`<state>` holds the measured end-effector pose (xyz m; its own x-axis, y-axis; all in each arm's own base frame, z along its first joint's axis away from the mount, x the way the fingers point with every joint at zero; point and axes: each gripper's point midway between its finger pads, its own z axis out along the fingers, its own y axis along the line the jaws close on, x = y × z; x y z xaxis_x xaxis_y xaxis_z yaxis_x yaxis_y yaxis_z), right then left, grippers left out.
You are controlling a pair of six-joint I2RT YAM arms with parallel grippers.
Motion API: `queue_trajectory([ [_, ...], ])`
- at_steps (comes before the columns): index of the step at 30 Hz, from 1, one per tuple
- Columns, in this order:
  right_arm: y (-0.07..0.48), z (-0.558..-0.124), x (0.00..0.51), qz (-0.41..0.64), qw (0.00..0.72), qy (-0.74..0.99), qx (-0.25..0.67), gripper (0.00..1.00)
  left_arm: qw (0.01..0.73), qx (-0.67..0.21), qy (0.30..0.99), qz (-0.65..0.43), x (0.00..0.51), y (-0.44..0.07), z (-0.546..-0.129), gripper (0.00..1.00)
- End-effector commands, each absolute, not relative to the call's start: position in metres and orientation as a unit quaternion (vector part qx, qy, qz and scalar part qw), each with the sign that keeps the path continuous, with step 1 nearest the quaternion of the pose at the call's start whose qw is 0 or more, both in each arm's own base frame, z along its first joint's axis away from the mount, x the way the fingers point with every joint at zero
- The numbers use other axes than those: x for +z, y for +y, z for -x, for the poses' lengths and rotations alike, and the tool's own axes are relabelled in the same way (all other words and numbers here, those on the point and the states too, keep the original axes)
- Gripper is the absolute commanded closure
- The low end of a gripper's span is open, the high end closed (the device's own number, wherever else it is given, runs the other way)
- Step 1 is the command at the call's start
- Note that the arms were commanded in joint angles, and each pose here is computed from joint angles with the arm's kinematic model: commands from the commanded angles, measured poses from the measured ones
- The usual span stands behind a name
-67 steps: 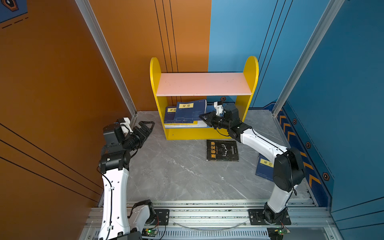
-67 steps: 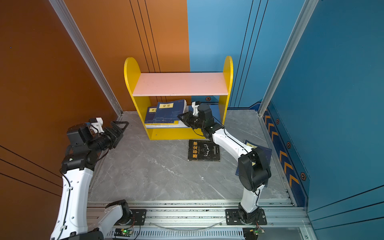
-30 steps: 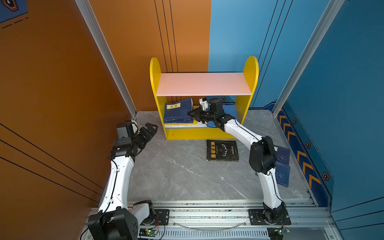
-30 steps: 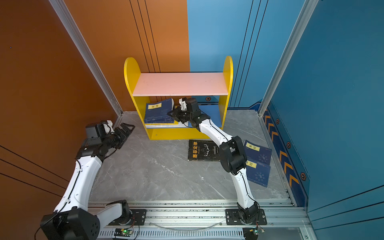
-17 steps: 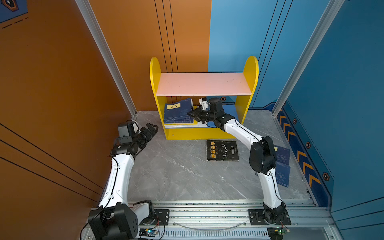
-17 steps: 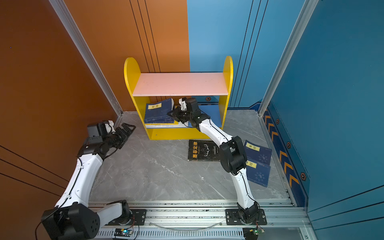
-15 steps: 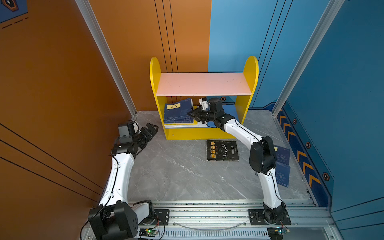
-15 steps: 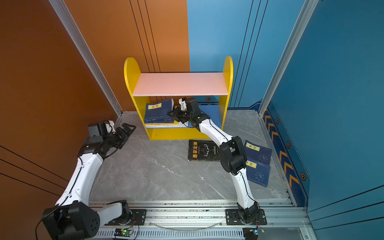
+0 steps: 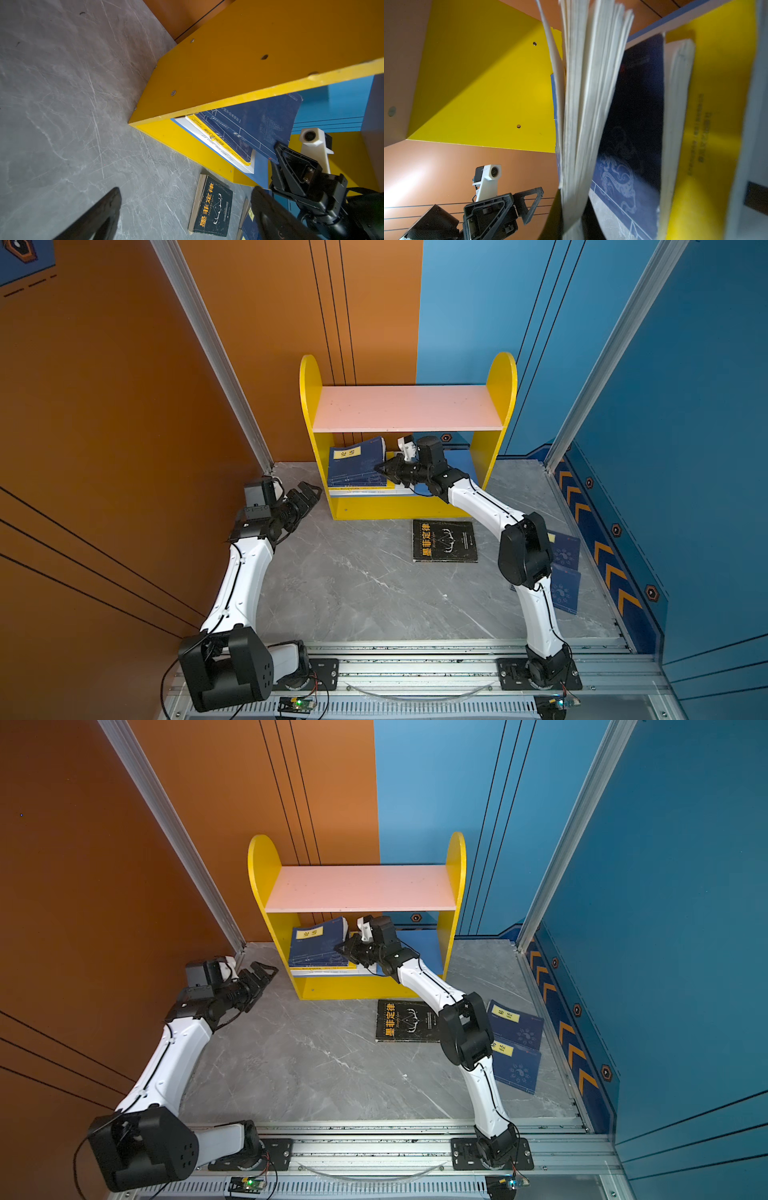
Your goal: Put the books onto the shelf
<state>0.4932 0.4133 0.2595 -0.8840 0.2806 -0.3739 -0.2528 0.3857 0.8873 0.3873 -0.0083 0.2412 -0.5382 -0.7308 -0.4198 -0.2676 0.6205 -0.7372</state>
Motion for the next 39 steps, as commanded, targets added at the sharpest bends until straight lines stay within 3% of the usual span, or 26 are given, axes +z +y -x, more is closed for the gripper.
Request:
queue_trajectory([
  [1, 0.424, -0.481, 0.253, 0.017, 0.24, 0.804, 0.544, 0.98, 0.4, -0.318, 0.801, 0.312, 0.259, -0.006, -0.405, 0.02],
  [23, 0.421, -0.481, 0.235, 0.013, 0.23, 0.821, 0.523, 0.98, 0.402, -0.294, 0.802, 0.33, 0.23, -0.035, -0.468, 0.02],
  [34, 0.421, -0.482, 0.235, 0.011, 0.231, 0.822, 0.521, 0.97, 0.381, -0.241, 0.819, 0.355, 0.199, -0.026, -0.464, 0.02],
  [39, 0.418, -0.484, 0.234, 0.008, 0.234, 0.829, 0.509, 0.9, 0.353, -0.221, 0.832, 0.366, 0.179, -0.024, -0.455, 0.02],
])
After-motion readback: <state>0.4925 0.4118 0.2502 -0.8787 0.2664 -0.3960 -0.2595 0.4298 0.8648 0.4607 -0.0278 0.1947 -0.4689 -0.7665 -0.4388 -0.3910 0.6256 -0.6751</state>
